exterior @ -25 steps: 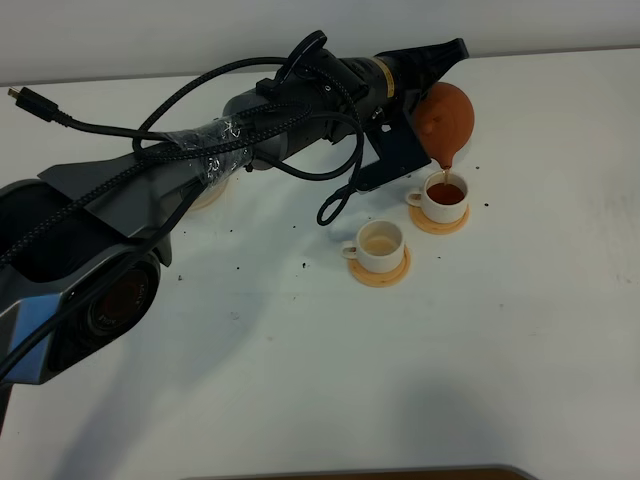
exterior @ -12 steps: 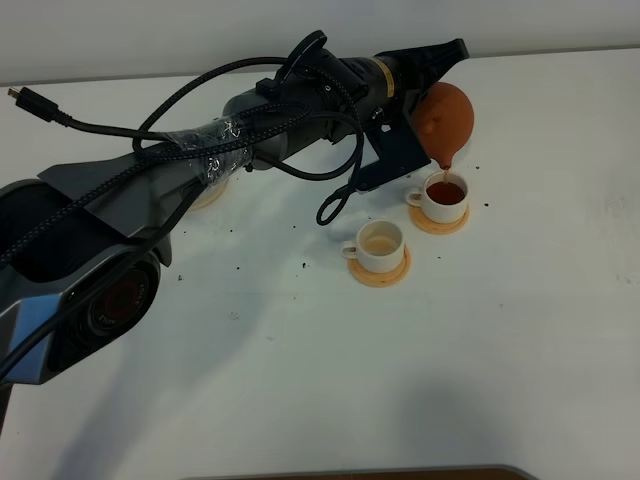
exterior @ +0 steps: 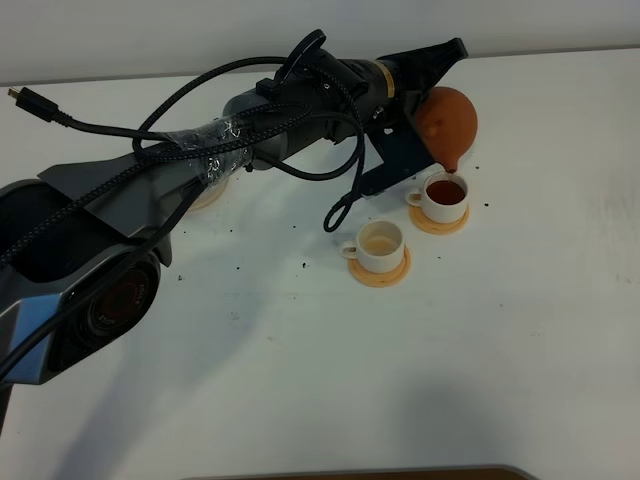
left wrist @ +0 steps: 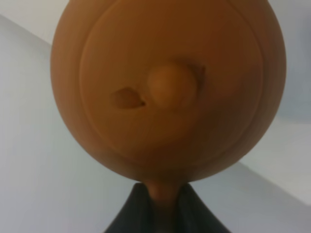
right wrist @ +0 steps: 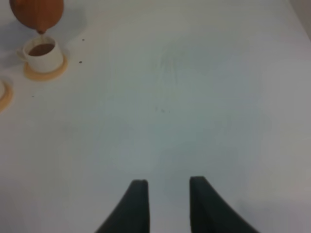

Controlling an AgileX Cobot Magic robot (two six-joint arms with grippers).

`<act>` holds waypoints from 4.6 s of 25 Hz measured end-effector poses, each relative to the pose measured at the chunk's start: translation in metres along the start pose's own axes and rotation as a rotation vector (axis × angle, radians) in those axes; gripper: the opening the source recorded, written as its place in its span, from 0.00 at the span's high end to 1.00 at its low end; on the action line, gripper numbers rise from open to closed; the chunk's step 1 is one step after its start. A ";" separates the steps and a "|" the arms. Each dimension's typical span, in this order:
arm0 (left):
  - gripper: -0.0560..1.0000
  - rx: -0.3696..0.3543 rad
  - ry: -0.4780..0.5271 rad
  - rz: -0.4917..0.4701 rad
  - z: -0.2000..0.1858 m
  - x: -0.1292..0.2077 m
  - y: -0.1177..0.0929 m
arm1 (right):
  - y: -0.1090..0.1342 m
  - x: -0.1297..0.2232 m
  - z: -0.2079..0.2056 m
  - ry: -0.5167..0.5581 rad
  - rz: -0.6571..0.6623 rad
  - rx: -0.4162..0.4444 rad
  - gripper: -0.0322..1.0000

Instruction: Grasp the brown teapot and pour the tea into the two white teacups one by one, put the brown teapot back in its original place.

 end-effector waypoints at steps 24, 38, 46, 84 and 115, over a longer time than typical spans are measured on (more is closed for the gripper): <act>0.81 0.133 -0.018 -0.381 -0.012 0.009 -0.022 | 0.000 0.000 0.000 0.000 0.000 0.000 0.74; 0.81 0.512 0.112 -0.878 -0.070 0.016 -0.062 | 0.000 0.000 0.000 0.000 0.000 0.000 0.74; 0.81 0.683 0.098 -1.092 -0.084 0.008 -0.088 | 0.000 0.000 0.000 0.000 0.000 0.000 0.74; 0.81 0.773 0.018 -1.166 -0.170 0.030 -0.079 | 0.000 0.000 0.000 0.000 0.000 0.000 0.74; 0.81 0.366 0.079 -0.631 -0.126 -0.007 -0.132 | 0.000 0.000 0.000 0.000 0.000 0.000 0.74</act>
Point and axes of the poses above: a point on each arm's last joint axis where the gripper is mounted, z pointing out along that axis toward the gripper, y along the wrist's bending axis when the last joint is at zero, x = y × z, the point moved 8 cm from there along z, pointing out along that axis toward the gripper, and after that the axes turned 2 degrees about -z, right-handed, at the moved point
